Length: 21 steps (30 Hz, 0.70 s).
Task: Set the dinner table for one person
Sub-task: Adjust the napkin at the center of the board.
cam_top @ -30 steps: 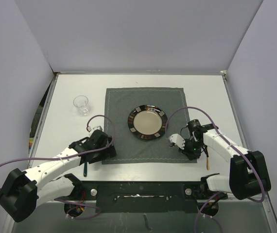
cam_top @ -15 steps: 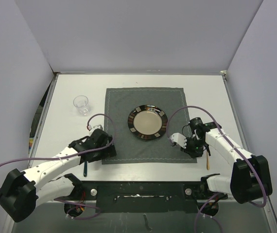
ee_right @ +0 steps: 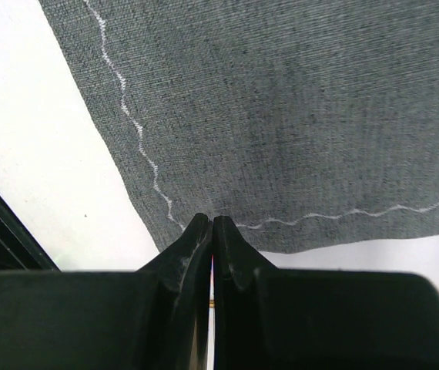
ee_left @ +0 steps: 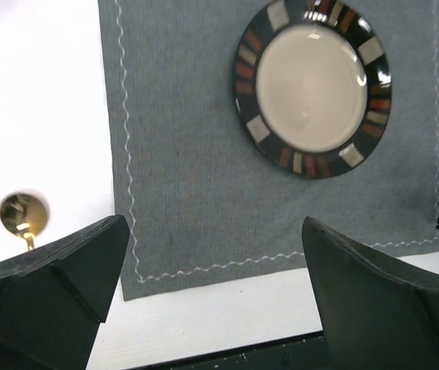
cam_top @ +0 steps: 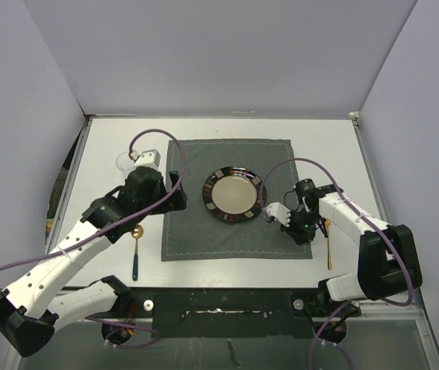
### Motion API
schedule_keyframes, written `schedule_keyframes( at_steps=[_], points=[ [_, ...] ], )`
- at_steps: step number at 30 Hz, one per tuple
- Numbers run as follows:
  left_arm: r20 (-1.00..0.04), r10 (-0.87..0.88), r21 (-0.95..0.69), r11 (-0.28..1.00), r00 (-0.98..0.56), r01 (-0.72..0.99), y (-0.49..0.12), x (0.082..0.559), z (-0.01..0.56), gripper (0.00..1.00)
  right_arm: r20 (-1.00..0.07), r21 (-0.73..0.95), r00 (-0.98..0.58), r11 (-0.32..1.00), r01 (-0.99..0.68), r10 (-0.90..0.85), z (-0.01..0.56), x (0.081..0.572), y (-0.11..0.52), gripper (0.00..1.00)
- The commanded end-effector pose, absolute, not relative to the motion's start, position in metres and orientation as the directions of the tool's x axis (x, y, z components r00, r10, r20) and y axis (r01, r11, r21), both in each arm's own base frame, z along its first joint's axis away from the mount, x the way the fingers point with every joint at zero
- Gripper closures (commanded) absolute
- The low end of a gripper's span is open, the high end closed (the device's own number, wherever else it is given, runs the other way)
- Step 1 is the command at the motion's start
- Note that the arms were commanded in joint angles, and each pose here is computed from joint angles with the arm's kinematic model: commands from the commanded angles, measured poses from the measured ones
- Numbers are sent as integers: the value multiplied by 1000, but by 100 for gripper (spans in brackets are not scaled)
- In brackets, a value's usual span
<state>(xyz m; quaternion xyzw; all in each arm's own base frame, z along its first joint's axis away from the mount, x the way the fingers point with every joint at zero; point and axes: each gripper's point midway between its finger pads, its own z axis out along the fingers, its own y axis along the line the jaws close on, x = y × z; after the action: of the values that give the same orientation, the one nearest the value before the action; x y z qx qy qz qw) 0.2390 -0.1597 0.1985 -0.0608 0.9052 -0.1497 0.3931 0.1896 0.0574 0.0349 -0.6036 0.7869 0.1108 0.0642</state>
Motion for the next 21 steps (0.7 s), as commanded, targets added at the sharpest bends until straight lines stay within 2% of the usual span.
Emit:
schedule_keyframes(
  at_steps=[1,21],
  points=[
    [-767,-154,-237,970,-623,51,-151,255,237,2,-263,113,-269,247,-962,-927,27,187,63,100],
    [-795,-153,-218,975,-587,41,-131,259,262,2,-205,133,-244,220,-966,-948,13,170,49,100]
  ],
)
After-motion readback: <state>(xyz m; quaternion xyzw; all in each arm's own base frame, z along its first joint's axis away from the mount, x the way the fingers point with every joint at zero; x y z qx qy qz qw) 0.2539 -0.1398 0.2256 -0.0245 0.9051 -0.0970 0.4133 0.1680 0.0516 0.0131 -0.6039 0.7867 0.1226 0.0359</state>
